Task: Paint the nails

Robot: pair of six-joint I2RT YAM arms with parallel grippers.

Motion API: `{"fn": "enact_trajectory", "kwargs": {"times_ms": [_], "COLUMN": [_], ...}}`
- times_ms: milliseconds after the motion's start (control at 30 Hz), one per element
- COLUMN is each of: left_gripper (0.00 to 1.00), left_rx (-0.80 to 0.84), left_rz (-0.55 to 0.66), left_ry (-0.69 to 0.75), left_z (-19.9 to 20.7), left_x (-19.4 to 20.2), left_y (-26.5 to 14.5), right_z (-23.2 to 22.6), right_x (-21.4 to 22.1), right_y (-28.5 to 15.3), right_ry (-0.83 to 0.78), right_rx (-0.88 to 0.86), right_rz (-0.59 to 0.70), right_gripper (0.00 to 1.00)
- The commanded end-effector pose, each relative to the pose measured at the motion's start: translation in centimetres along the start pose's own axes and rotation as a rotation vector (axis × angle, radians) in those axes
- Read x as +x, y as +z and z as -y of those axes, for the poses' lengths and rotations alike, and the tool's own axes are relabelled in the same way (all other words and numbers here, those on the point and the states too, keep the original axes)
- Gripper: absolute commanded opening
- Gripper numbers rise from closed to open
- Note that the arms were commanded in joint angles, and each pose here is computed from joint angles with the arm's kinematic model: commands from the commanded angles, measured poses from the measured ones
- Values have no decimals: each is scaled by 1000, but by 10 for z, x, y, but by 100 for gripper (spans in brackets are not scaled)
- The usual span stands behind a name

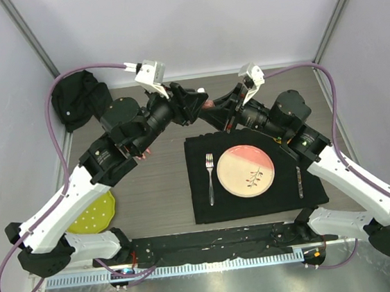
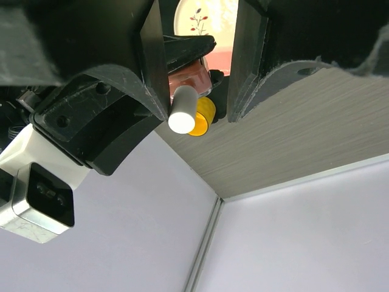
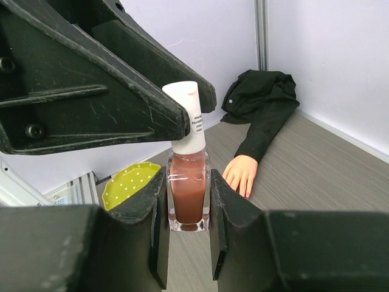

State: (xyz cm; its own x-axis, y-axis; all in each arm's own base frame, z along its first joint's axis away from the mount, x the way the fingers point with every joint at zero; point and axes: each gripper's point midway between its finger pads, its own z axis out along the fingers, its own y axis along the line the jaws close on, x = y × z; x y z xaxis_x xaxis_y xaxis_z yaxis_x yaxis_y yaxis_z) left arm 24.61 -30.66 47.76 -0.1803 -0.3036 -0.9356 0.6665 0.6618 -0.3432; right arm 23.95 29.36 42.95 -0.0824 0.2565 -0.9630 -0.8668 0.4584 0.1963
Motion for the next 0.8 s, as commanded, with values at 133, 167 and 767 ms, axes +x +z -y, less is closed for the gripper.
{"fn": "enact_trajectory", "kwargs": {"times_ms": [133,167,767], "left_gripper": [39,39,0], "left_rx": [66,73,755], "left_rz": [42,39,-194], "left_ry": [-45,-47,-159], "left_z": [17,18,99], "left_x": [-18,-18,36], "left_y": [-3,-3,-47], "right_z": [-20,-21,-119], "right_x": [-39,-38,-68], "right_y": [-7,-7,-50], "right_ry": [-28,-29,40], "right_rx": [-53,-58,-577], "right_rz": [104,103,184], "right_gripper": [1,1,1]}}
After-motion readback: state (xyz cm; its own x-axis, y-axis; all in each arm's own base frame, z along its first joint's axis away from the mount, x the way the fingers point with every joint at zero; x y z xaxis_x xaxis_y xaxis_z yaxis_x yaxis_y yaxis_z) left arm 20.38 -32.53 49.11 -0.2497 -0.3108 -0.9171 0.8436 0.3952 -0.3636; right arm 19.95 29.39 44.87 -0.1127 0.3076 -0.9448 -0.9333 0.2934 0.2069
